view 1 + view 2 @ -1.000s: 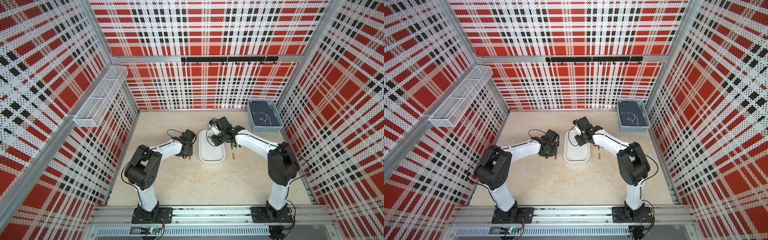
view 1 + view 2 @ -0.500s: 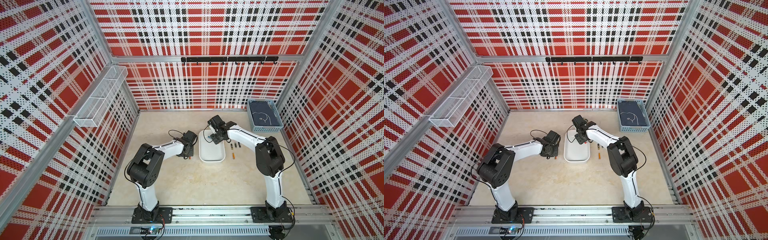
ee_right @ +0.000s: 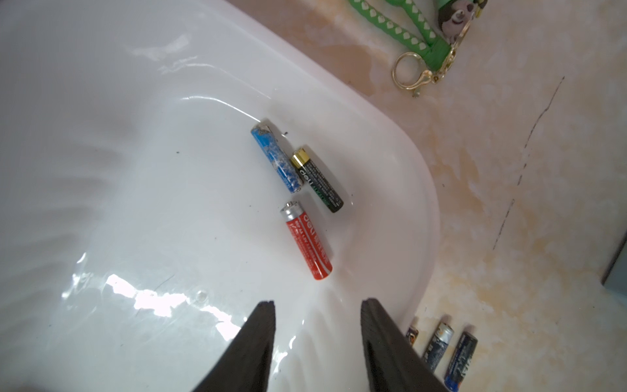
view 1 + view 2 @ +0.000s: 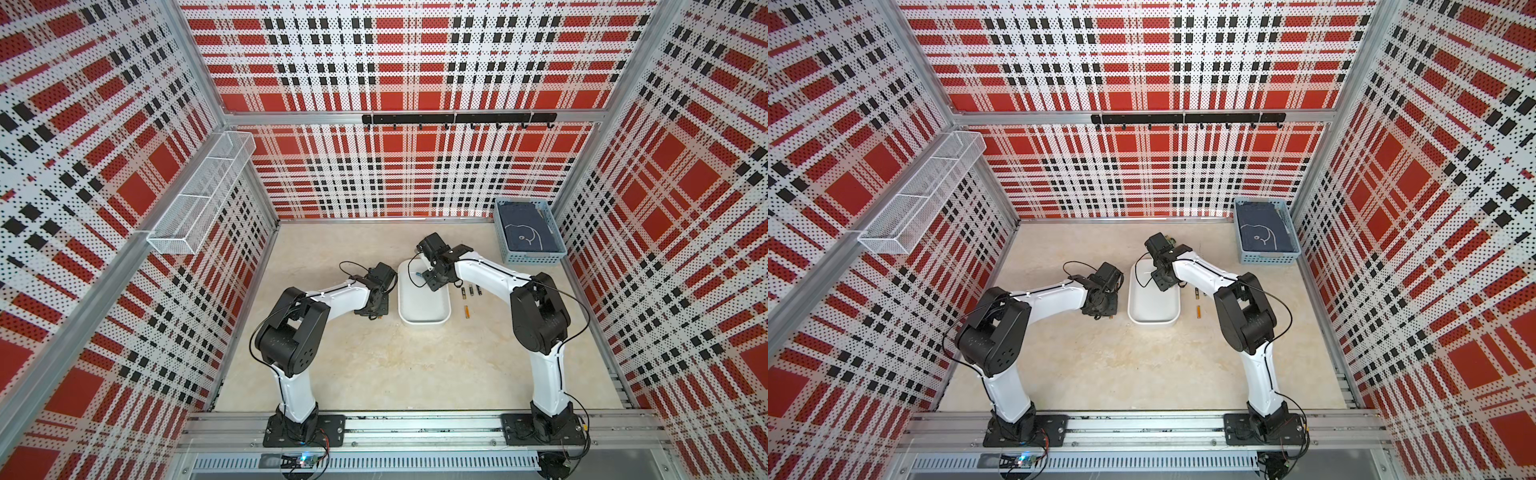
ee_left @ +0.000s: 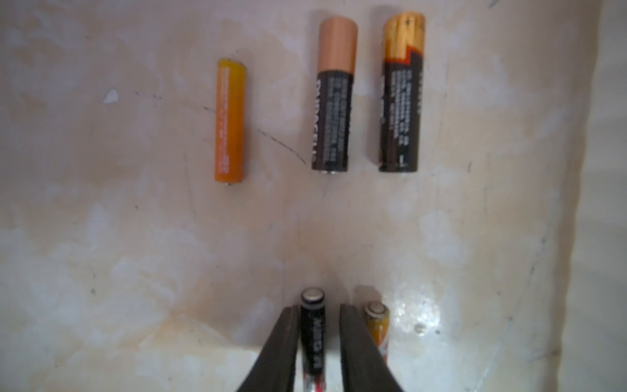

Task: Take the batteries out of the storage box
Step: Place the battery at the center of the board.

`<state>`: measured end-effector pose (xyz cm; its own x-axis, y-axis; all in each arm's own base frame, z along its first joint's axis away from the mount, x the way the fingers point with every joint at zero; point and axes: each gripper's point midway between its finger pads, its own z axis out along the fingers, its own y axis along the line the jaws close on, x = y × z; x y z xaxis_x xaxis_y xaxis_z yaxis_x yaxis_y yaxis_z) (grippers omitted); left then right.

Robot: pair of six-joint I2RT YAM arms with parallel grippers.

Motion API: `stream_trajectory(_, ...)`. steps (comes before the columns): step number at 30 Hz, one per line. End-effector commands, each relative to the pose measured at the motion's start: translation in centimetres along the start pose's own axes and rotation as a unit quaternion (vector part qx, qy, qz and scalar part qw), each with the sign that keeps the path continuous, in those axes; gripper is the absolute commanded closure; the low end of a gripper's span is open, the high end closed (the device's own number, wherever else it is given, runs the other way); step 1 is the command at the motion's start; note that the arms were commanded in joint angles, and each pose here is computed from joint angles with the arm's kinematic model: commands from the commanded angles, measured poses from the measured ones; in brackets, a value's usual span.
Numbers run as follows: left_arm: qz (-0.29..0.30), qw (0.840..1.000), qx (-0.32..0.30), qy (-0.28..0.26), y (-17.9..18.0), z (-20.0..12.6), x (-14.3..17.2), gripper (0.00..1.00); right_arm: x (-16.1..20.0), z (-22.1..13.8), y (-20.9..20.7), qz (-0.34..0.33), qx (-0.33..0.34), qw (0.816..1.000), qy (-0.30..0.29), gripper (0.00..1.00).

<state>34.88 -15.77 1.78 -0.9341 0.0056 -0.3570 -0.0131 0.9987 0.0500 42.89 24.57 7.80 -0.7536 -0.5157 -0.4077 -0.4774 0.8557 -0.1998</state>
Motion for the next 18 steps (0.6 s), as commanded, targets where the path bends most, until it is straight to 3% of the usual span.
stream_trajectory(1, -0.001, 1.000, -0.009, -0.006, 0.4, -0.8, -0.6, 0.73, -1.7, -2.2, 0.1, 0.013, -0.006, 0.999, -0.041, 0.51)
stream_trajectory(6, 0.003, 1.000, 0.008, 0.001, -0.4, -1.0, -1.3, 0.72, -1.5, -3.1, 0.7, 0.015, -0.025, 0.999, -0.040, 0.51)
stream_trajectory(11, 0.002, 0.999, -0.008, -0.035, 0.0, -3.4, -4.4, 0.72, -1.5, -3.4, 0.4, 0.009, -0.019, 0.999, -0.040, 0.50)
stream_trajectory(18, -0.015, 0.998, -0.014, -0.065, 0.8, -6.1, -5.2, 0.72, -0.9, -1.9, 1.7, 0.003, -0.044, 0.999, -0.002, 0.50)
